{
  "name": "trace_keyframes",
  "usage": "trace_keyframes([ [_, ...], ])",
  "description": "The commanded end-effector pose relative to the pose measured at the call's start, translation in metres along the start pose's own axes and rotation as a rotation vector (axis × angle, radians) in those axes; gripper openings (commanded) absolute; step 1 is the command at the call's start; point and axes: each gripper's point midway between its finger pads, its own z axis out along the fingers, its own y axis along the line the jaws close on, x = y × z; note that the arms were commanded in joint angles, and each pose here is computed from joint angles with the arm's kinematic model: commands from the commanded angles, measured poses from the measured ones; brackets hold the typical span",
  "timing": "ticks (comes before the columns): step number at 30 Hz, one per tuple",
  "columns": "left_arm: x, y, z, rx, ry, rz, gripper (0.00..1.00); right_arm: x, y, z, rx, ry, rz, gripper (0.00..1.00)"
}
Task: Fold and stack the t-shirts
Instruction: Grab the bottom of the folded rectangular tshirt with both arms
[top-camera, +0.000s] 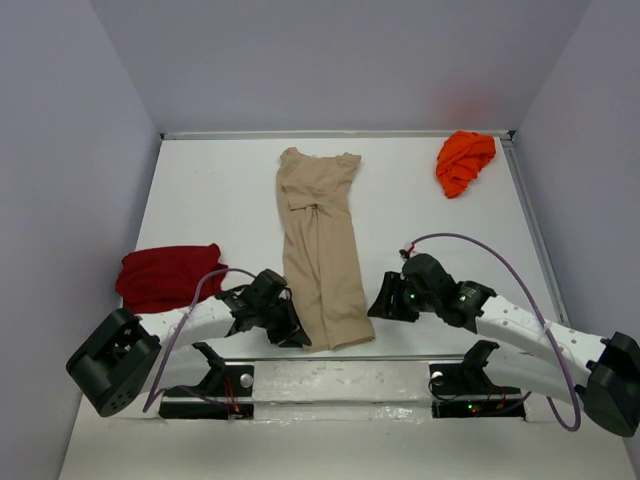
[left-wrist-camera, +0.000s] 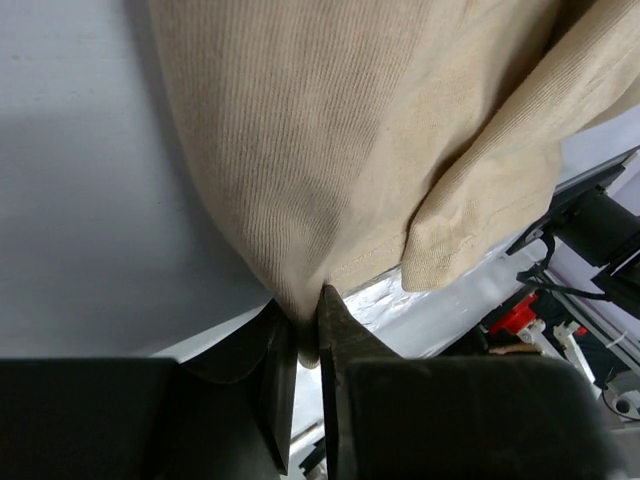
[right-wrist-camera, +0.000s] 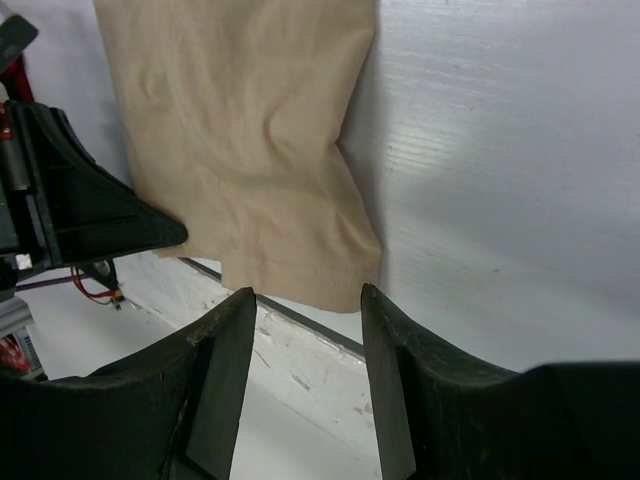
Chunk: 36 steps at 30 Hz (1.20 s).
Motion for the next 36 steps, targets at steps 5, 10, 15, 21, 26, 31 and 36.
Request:
trace_keyframes([
  [5,0.002,0.01,-0.001,-0.038,0.0,0.025,0.22,0.004,-0.004,0.012,-0.009,0.011,0.042,0.52],
  [10,-0.003,-0.001,-0.008,-0.04,-0.013,0.056,0.29,0.011,-0.013,0.017,-0.004,0.023,0.052,0.5],
  [15,-0.004,-0.01,-0.013,-0.026,-0.018,0.067,0.42,0.018,-0.015,0.021,0.01,0.064,0.063,0.5],
  [21,-0.002,-0.013,-0.016,-0.026,-0.008,0.074,0.52,0.018,-0.016,0.022,-0.001,0.056,0.056,0.5],
  [26,0.0,-0.012,-0.022,-0.045,-0.008,0.07,0.76,0.016,-0.017,0.021,0.005,0.039,0.062,0.49],
  [31,0.005,-0.01,-0.028,-0.026,-0.009,0.037,0.8,0.016,-0.018,0.022,0.013,0.045,0.052,0.49],
  [36,0.014,-0.009,-0.032,0.01,0.001,-0.007,0.8,0.012,-0.016,0.02,0.014,0.033,0.043,0.49],
])
